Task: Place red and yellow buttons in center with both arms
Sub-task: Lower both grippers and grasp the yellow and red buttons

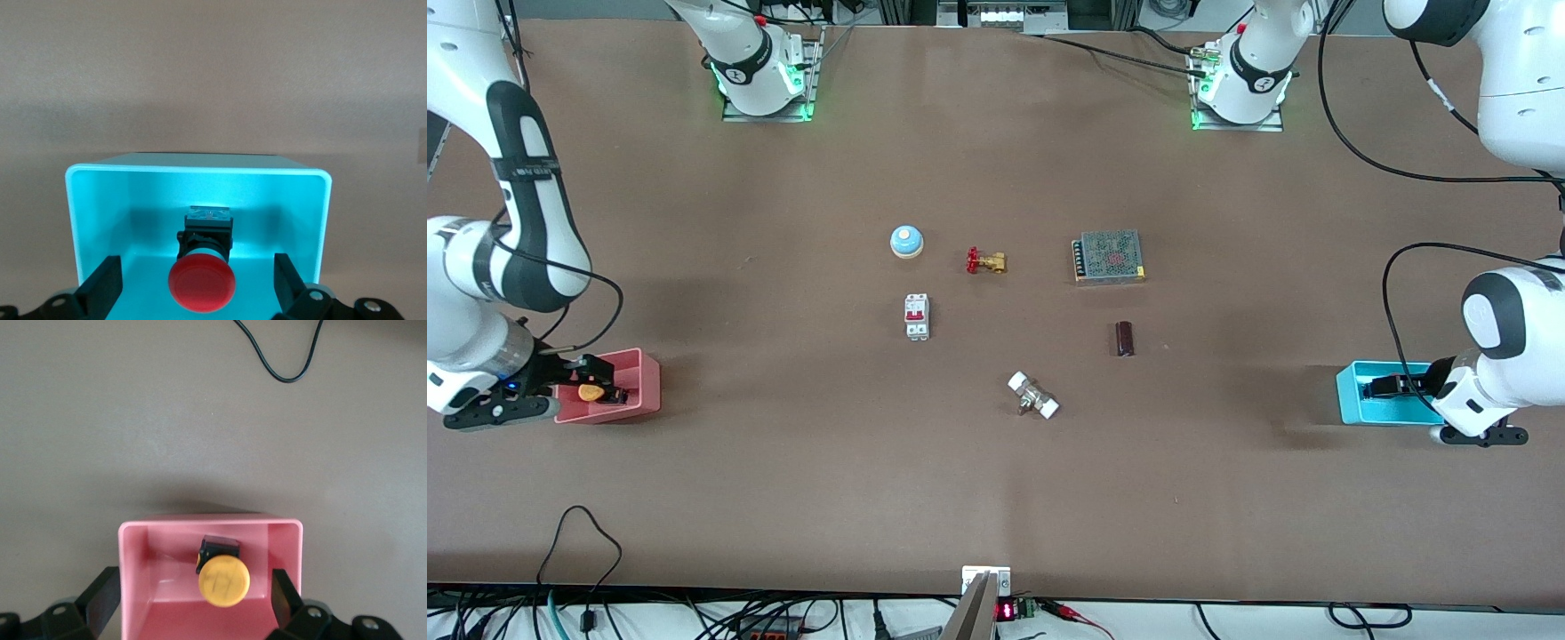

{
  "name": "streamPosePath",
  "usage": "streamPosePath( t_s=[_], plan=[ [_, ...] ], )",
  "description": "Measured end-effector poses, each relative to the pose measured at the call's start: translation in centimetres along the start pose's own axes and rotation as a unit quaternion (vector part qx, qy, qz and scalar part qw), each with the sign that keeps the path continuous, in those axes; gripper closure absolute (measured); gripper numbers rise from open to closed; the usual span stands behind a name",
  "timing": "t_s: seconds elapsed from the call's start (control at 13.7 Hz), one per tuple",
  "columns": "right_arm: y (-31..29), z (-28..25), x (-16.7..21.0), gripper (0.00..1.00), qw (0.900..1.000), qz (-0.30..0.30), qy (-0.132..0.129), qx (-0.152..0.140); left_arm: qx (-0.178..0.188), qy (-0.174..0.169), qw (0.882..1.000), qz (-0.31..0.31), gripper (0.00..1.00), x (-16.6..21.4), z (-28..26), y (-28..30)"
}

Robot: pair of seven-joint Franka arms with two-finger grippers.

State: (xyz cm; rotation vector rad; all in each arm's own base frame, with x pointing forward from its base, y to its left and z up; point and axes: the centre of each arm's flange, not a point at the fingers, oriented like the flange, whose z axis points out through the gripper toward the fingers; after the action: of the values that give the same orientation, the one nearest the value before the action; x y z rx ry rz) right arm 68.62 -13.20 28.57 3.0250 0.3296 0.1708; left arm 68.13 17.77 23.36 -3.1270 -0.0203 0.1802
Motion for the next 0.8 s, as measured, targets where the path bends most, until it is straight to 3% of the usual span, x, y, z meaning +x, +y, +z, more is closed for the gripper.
streamPosePath(
  t_s=[0.58, 0.8],
  plan=[
    [1.9, 4.3, -1.6, 0.00, 1.000, -0.014, -0.009, 0.001, -0.005, -0.021, 1.000, 0.006, 0.00, -0.6, 2.8, -0.6],
    [1.2, 4.8, -1.4, 0.00, 1.000, -0.018, -0.011, 0.007, -0.005, -0.021, 1.000, 0.006, 0.07, -0.5, 2.8, -0.6]
  ],
)
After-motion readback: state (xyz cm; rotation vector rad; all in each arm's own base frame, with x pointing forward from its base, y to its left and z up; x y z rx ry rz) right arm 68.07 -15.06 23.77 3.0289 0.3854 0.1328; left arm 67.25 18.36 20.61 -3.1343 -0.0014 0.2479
